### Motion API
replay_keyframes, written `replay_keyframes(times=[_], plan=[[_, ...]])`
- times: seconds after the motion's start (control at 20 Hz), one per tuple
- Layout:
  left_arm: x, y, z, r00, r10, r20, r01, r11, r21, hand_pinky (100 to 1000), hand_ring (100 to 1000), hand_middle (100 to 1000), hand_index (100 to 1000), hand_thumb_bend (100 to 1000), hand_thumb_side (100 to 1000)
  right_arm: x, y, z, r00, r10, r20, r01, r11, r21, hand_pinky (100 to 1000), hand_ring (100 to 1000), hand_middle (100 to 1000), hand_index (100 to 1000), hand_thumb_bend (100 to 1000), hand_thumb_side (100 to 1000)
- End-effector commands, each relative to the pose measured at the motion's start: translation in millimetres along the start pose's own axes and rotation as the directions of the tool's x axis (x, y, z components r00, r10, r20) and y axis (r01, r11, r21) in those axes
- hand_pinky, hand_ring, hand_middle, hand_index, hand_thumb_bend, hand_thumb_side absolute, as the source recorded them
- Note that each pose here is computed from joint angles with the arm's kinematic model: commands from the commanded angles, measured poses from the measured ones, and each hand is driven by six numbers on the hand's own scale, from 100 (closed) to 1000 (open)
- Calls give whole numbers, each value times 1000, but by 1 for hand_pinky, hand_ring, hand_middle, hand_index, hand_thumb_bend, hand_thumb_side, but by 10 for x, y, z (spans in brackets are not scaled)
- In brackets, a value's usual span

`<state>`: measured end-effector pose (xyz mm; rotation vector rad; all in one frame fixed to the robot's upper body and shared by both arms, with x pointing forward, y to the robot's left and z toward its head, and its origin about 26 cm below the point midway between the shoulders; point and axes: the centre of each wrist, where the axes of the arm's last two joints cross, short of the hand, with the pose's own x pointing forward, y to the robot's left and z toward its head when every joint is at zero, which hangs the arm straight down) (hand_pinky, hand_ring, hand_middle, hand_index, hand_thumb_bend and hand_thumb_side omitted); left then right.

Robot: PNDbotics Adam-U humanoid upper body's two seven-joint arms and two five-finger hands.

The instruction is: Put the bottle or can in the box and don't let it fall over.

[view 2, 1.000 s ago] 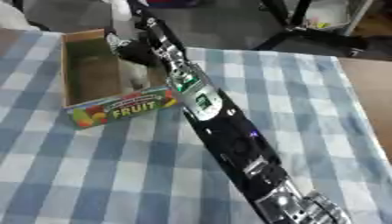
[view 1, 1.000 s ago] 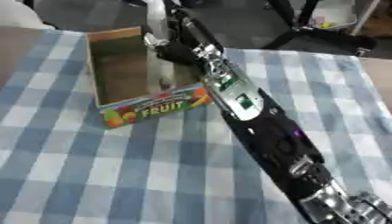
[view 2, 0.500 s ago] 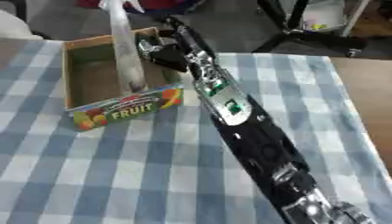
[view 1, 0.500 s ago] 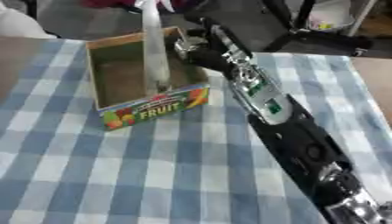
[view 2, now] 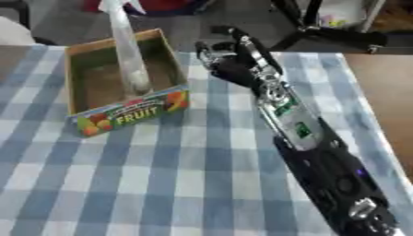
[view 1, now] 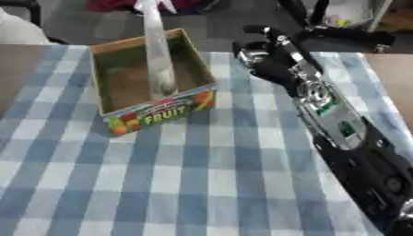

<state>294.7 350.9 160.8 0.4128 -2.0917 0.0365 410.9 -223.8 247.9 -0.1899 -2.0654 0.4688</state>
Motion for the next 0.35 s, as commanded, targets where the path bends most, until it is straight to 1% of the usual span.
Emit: replay_keyframes(times=[0.05, 0.35], plan=[[56, 68, -27, 999, -24, 23, 23, 1000, 14, 1000, 486, 593, 749, 797, 382, 185, -203, 89, 997, 50, 62, -47, 998, -49, 764, 842, 949, 839, 223, 334], [40, 88, -9, 999, -32, 16, 32, 999, 20, 1000, 496, 593, 749, 797, 383, 153, -326, 406, 996, 84, 35, -80, 992, -93, 767, 858, 950, 829, 208, 356]])
